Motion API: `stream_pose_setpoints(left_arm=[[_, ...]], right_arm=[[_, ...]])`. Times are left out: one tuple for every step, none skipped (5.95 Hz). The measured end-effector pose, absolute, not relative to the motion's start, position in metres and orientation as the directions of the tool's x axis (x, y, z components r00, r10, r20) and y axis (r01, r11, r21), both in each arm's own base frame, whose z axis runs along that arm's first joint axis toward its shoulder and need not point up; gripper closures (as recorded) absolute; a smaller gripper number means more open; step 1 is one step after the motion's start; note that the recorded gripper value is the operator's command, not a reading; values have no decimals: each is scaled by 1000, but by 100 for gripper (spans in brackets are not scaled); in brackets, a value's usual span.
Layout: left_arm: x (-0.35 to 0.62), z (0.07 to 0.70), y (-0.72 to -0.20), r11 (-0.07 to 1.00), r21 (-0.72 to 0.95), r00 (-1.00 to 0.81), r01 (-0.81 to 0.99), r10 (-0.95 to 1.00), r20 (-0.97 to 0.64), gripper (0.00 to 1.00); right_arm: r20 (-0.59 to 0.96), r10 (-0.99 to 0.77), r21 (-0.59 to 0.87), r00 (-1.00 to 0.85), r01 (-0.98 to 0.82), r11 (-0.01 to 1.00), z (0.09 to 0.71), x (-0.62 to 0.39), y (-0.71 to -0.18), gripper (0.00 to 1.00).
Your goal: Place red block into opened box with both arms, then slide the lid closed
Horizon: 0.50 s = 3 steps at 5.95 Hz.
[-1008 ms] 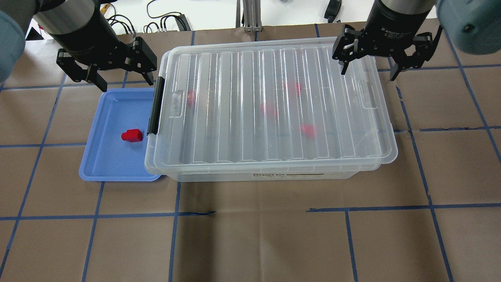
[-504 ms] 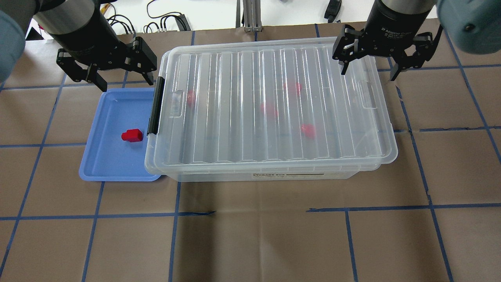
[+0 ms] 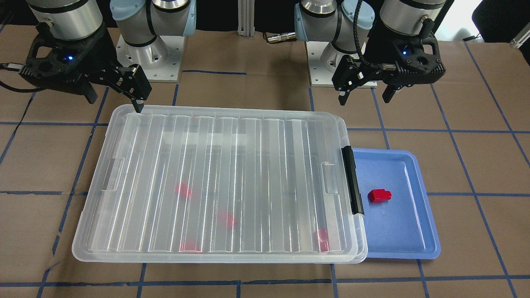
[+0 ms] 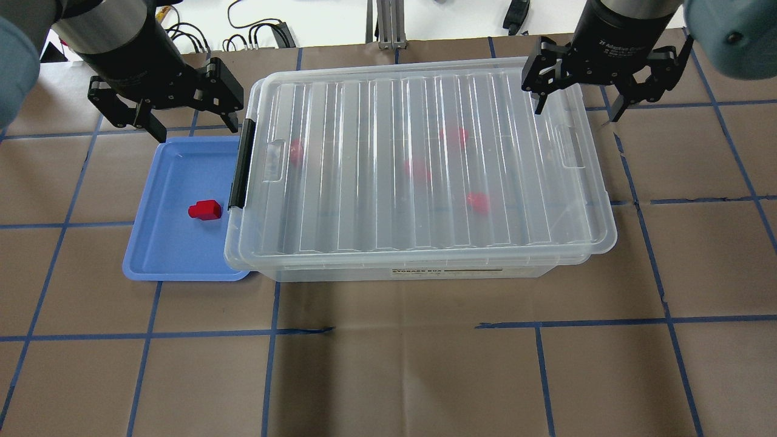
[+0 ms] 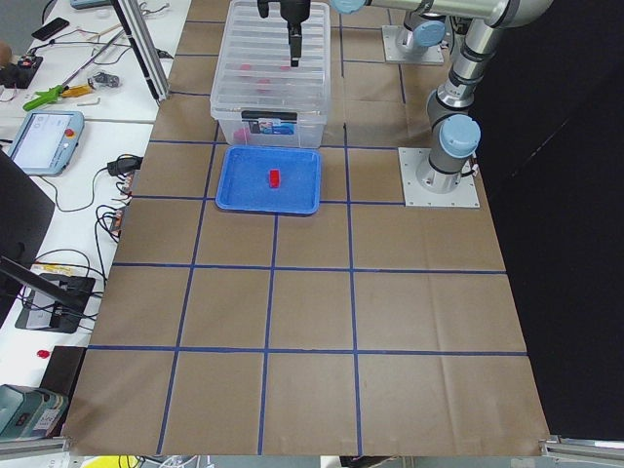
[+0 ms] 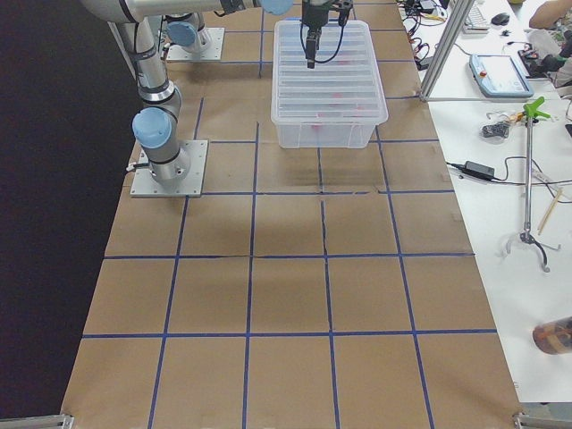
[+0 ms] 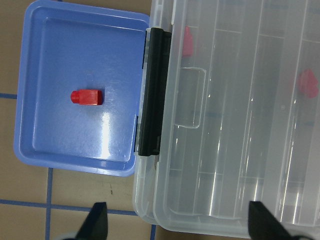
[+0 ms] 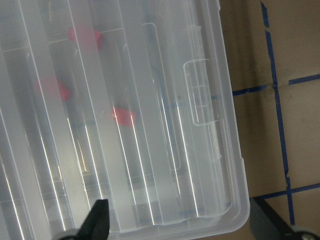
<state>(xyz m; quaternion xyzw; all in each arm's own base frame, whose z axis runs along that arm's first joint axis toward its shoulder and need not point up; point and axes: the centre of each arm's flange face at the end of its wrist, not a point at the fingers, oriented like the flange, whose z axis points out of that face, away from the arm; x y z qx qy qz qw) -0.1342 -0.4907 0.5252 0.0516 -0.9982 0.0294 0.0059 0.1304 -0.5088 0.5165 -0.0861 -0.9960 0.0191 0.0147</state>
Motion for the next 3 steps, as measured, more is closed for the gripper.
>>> stream_pose_setpoints(left_arm=[[-134,525,-491,993,-58,-995,-103,-103,15,2],[-134,525,-491,993,-57,-994,-105,-104,14,2],[-134,525,-492,993,-57,-994,-108,-107,13,2]], right_arm=[[31,141,-31,-990,140,990,515,97,-516,0],[32,117,-13,-993,117,993,509,53,-521,0],[29,106,18,-994,107,994,492,24,-522,0]])
